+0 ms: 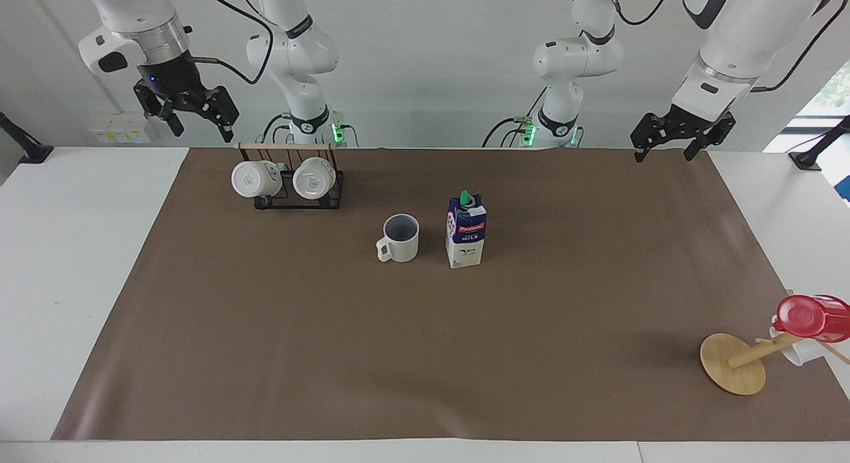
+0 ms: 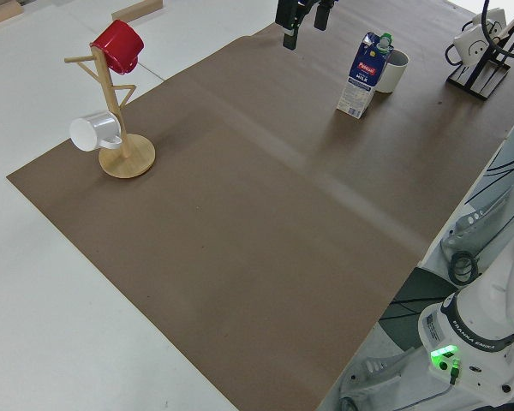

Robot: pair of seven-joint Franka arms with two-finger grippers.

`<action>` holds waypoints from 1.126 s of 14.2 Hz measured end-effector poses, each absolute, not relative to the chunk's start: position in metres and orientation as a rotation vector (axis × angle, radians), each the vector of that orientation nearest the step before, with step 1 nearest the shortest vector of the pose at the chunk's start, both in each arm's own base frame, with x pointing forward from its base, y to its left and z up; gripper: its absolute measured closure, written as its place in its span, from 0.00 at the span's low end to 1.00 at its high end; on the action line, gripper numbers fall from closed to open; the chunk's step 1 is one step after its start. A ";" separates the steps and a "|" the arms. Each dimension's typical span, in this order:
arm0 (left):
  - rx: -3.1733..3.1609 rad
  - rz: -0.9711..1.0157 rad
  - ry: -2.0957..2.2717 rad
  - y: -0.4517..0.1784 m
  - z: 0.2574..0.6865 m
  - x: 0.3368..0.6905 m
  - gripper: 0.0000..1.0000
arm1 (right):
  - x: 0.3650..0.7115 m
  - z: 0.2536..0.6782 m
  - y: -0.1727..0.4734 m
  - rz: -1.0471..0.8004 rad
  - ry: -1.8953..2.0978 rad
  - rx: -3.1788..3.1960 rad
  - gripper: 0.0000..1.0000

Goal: Place cup and milk on table

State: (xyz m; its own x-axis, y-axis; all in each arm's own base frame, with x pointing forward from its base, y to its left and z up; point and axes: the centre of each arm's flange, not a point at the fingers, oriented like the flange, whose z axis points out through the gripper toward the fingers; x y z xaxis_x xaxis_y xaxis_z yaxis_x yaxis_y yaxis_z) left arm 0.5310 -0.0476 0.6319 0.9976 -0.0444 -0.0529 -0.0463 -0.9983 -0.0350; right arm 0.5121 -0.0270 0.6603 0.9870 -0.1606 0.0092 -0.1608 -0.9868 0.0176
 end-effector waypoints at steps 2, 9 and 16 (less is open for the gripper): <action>-3.104 0.081 0.068 -0.047 0.632 0.531 0.00 | 0.512 0.660 -0.027 0.012 -0.252 3.113 0.00; -3.106 0.084 0.059 -0.042 0.632 0.531 0.00 | 0.512 0.660 -0.027 0.012 -0.251 3.113 0.00; -3.149 0.113 0.073 -0.048 0.630 0.529 0.00 | 0.512 0.660 -0.027 0.012 -0.251 3.113 0.00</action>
